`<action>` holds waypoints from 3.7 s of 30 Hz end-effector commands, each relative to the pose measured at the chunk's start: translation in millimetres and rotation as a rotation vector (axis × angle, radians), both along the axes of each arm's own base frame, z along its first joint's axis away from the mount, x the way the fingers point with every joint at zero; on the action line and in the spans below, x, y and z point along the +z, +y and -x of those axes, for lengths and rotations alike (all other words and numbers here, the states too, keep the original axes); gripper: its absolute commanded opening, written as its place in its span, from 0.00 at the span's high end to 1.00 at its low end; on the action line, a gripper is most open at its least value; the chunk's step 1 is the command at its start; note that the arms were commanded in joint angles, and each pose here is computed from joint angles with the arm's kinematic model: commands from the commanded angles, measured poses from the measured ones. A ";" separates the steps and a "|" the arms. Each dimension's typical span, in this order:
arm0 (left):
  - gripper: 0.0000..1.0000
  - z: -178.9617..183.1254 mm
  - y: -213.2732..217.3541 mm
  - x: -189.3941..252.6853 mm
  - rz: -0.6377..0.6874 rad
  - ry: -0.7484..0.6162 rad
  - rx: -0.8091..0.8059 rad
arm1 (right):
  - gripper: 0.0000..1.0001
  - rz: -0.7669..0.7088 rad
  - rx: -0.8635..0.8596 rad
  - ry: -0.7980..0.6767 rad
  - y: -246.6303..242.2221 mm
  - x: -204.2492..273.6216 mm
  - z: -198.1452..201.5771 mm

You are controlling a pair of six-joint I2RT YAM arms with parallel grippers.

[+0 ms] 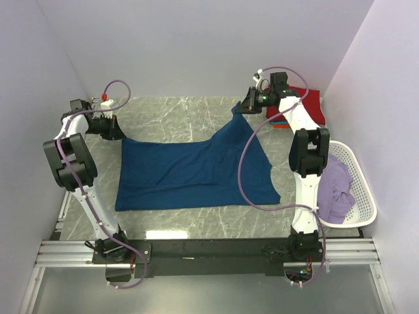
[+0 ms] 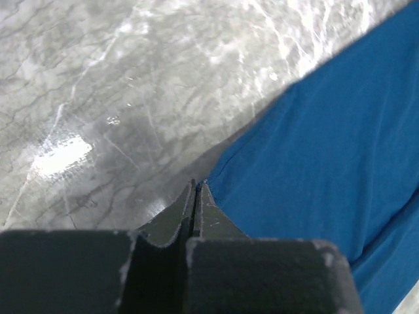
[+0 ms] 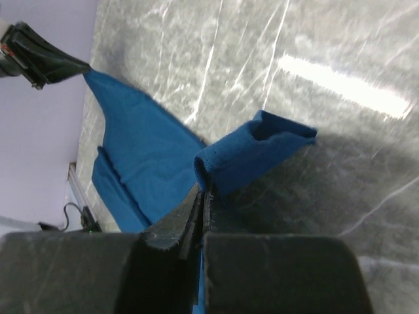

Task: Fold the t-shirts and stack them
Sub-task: Fold the tshirt

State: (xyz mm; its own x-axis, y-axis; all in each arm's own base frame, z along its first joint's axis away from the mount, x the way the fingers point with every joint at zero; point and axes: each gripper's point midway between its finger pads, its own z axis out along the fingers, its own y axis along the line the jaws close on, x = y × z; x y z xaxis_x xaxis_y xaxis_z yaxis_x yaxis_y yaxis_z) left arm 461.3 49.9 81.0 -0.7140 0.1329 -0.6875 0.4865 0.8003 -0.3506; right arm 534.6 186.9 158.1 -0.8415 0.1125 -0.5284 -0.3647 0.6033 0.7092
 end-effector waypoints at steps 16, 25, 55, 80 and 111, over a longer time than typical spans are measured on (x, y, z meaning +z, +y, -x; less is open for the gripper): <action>0.99 48.8 -4.8 47.1 -0.018 -0.147 -0.148 | 1.00 -0.020 0.107 -0.016 -7.7 50.2 74.9; 0.99 78.5 -10.5 54.4 -0.058 -0.196 -0.220 | 1.00 0.004 0.139 0.005 -11.5 50.8 115.8; 0.99 164.5 9.1 -7.0 -0.161 -0.095 -0.323 | 1.00 0.117 0.214 0.191 -33.3 -28.3 229.7; 0.99 181.6 13.5 0.5 -0.218 -0.094 -0.346 | 1.00 0.196 0.222 0.222 -55.0 -37.1 259.9; 0.50 136.1 -71.5 83.8 -0.205 -0.365 -0.489 | 0.86 0.320 0.448 0.531 -57.2 -115.1 329.3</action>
